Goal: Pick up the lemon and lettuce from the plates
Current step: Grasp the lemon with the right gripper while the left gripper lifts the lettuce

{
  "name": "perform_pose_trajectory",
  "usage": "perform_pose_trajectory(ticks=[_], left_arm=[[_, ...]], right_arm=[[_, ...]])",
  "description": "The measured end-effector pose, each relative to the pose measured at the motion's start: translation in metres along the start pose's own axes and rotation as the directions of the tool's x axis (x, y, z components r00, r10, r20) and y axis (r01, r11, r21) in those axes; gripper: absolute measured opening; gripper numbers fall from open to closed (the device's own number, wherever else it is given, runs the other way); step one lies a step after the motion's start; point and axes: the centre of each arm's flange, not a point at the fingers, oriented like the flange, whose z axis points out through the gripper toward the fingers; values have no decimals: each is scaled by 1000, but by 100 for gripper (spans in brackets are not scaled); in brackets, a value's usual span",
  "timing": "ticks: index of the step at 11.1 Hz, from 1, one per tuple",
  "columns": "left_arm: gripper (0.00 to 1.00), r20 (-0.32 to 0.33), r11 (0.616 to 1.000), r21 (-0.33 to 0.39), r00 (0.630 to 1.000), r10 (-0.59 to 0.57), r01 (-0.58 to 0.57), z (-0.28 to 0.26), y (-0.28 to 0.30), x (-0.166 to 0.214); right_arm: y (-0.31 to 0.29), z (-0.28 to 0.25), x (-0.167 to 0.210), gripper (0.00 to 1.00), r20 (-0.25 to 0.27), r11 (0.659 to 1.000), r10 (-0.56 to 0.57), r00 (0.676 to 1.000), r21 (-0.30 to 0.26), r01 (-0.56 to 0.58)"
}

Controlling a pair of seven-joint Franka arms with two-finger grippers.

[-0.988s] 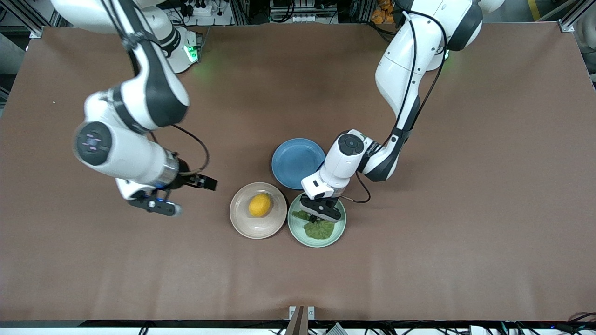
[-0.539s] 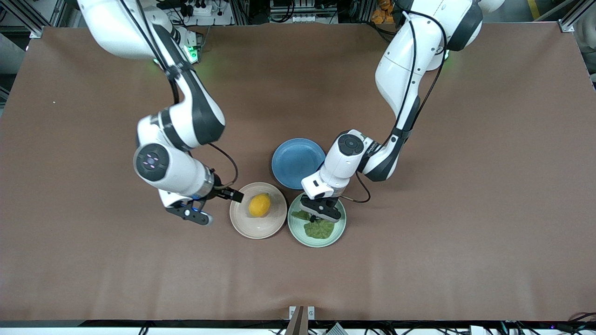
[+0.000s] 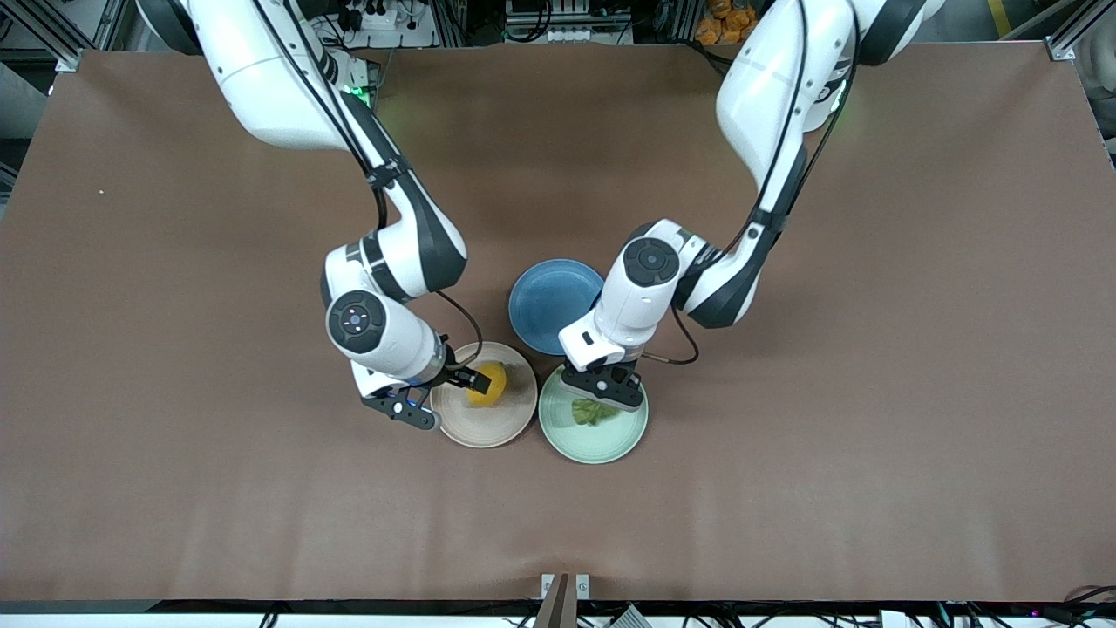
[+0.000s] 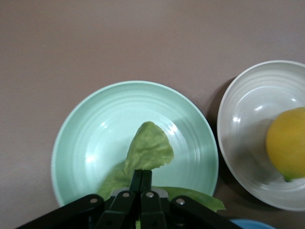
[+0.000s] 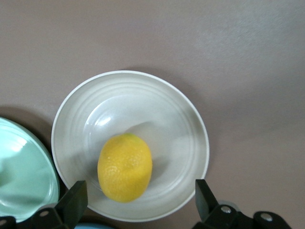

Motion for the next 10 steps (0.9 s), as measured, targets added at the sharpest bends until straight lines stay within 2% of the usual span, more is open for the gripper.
perform_pose_trajectory(ticks=[2, 4, 6, 10], left_arm=[[2, 24, 1000, 18, 1000, -18, 18, -41, -9, 14], [2, 45, 997, 44, 997, -64, 62, -82, -40, 30], [2, 90, 993, 79, 992, -90, 83, -120, -99, 43], [2, 227, 993, 110, 974, 6, -32, -148, -264, 40]], right_arm=[[-6, 14, -4, 100, -14, 1000, 17, 1000, 9, -17], [-10, 32, -7, 100, -25, 999, 29, 999, 15, -29], [-13, 52, -9, 100, -39, 999, 36, 999, 24, -35], [-16, 84, -15, 100, -49, 999, 40, 998, 23, -39]])
